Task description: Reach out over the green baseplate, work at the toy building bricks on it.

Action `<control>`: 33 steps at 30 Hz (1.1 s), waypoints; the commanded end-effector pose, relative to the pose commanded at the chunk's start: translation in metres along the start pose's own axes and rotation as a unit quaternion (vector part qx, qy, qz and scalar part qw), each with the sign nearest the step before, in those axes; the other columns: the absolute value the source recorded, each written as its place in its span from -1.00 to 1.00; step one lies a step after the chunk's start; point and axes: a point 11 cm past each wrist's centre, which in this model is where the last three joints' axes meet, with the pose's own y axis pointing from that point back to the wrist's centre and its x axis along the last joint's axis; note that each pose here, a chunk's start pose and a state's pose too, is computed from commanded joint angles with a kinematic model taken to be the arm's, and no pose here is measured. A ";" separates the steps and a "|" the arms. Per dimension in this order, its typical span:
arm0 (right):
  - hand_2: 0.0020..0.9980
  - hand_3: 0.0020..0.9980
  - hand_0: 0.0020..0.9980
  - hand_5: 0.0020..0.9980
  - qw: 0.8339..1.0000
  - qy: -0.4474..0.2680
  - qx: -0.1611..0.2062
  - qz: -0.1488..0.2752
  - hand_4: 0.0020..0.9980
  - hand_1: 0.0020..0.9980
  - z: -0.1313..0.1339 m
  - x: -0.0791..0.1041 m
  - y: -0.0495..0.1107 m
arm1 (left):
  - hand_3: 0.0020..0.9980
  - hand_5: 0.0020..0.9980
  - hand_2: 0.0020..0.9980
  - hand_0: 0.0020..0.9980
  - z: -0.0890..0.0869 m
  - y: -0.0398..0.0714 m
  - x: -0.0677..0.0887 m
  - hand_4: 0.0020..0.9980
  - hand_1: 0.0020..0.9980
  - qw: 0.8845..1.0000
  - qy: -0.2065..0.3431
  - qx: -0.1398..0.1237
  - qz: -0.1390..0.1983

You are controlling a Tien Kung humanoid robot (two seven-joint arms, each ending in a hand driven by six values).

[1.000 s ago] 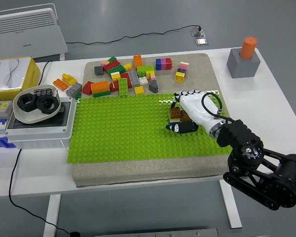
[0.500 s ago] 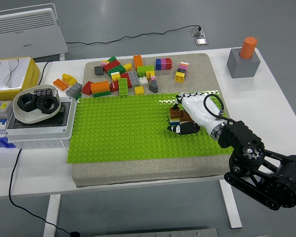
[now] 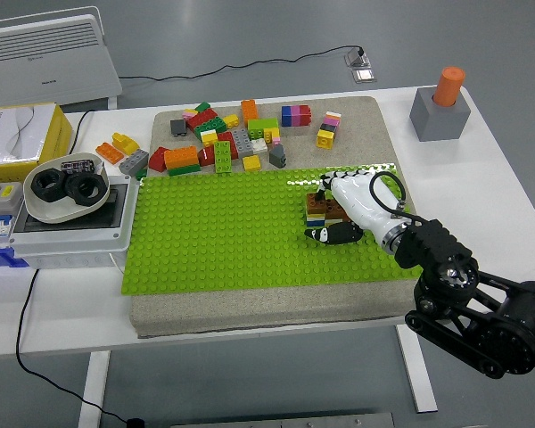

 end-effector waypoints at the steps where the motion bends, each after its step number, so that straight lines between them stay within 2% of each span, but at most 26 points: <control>1: 0.77 0.25 0.66 0.09 1.000 -0.001 0.000 -0.001 0.79 0.69 0.000 -0.001 0.000 | 0.04 -0.30 0.25 0.52 0.000 0.000 0.000 0.03 0.41 1.000 0.000 0.000 0.000; 33: 0.77 0.25 0.66 0.09 1.000 0.001 -0.005 -0.010 0.78 0.69 0.001 -0.005 -0.003 | 0.04 -0.29 0.25 0.52 0.002 0.000 0.001 0.03 0.41 1.000 0.002 -0.003 0.003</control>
